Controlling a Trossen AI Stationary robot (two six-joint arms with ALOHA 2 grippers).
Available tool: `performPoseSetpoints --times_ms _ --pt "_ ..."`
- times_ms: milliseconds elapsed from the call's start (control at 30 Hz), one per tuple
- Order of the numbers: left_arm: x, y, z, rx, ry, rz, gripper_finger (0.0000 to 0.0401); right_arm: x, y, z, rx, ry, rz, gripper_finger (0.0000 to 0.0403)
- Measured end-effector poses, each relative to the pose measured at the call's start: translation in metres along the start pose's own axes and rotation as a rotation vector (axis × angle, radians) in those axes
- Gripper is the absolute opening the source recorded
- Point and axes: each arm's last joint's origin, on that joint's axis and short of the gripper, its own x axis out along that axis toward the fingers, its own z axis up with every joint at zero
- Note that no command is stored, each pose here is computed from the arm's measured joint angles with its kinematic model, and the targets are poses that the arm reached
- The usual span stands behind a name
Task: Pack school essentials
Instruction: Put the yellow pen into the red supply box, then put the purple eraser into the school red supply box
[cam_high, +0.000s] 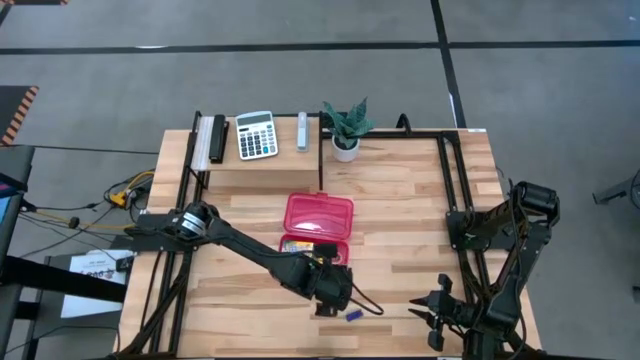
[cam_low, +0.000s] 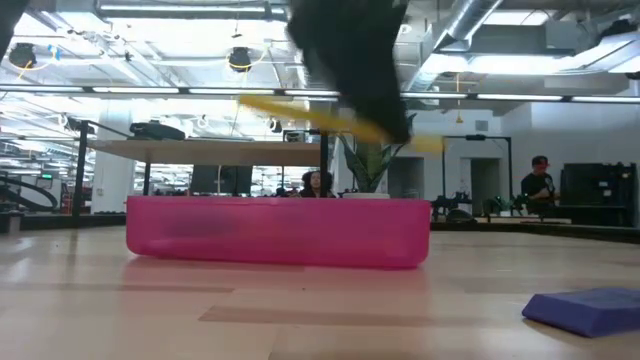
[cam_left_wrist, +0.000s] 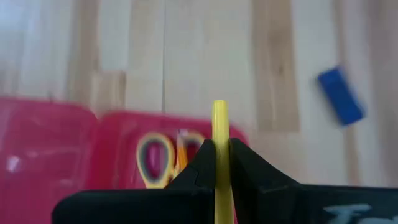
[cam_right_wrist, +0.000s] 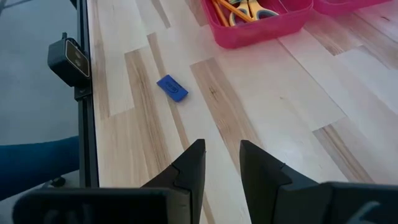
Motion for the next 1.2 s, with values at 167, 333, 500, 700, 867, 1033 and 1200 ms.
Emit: performPoseSetpoints --times_ms 167,333,500,700,867,1033,1200 --pt "0.022 -0.003 -0.022 -0.069 0.028 -0.036 0.0 0.0 0.0 0.0 0.0 0.0 0.0 0.0107" --pt "0.024 0.004 -0.031 -0.141 -0.005 0.014 0.0003 0.0 0.0 0.0 0.0 0.0 0.0 0.0107" --pt "0.019 0.007 -0.028 -0.137 -0.017 -0.022 0.0038 0.0 0.0 0.0 0.004 0.0 0.002 0.0107" --pt "0.02 0.007 -0.029 -0.131 0.0 -0.043 0.0085 0.0 0.0 0.0 0.006 0.0 0.001 0.0107" --pt "0.019 0.005 -0.024 -0.121 -0.045 -0.061 0.0109 0.0 0.0 0.0 0.012 0.0 0.001 0.0107" --pt "0.003 -0.015 0.003 -0.15 -0.328 -0.176 0.0132 0.001 0.0 0.0 0.011 0.0 0.0 0.0107" --pt "0.007 -0.046 0.006 -0.145 -0.517 -0.127 0.0142 0.001 0.001 0.0 0.017 -0.001 0.004 0.0107"
